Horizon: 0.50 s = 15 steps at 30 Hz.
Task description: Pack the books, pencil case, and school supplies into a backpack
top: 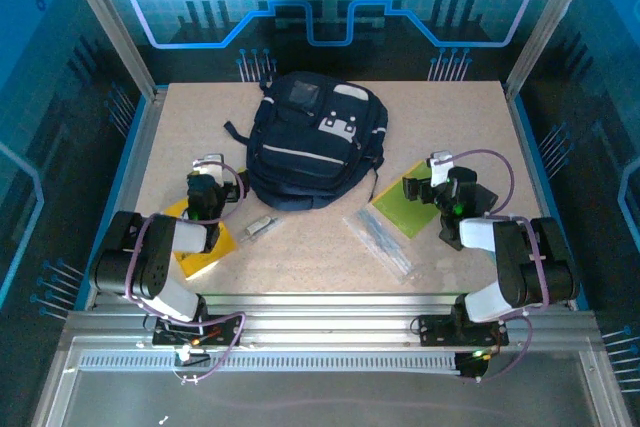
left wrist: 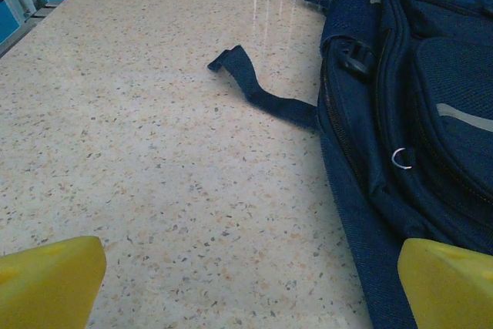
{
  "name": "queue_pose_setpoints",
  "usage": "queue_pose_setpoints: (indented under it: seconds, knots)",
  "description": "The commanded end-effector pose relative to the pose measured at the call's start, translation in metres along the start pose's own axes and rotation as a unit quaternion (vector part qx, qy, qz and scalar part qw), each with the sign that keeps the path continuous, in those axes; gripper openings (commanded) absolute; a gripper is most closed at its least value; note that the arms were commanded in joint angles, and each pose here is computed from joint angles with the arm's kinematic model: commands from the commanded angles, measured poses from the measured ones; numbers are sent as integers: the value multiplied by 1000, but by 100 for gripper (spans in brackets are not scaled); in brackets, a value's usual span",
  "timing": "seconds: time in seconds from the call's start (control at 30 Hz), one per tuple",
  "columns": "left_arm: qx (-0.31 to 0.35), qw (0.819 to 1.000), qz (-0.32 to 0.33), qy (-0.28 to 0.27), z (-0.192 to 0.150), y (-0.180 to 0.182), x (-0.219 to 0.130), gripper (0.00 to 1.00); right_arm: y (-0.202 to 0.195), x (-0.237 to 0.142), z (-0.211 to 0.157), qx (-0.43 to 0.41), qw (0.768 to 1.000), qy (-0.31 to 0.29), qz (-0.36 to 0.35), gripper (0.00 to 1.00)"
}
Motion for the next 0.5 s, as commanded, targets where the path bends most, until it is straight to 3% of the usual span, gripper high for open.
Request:
queue_pose_setpoints:
  seconds: [0.0,0.1,0.2,0.33,0.47]
  knots:
    - [9,999,29,-28,22,1,-11,99,8,2,27,-11,1000,2,-27,100]
    - [37,996,74,-34,42,-7,-25,99,17,4,46,-2,995,64,-77,100]
    - [15,995,94,-12,65,-20,-38,99,33,3,61,16,990,115,-86,100]
    - [-86,986,88,116,81,-31,-47,99,62,3,82,54,980,179,-64,100]
    - [-183,952,86,231,63,-45,-57,99,82,9,93,125,965,228,-34,100]
Point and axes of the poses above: each hand's point on the last joint's axis, 136 mm out from that joint toward the fingers, its own x axis out along the fingers, its own y axis along the line the jaws close on, z = x × y, the point moved 10 cm from there along -x, back along the fingers, and after that the axes turned 13 degrees about x, right-handed, at the moved point
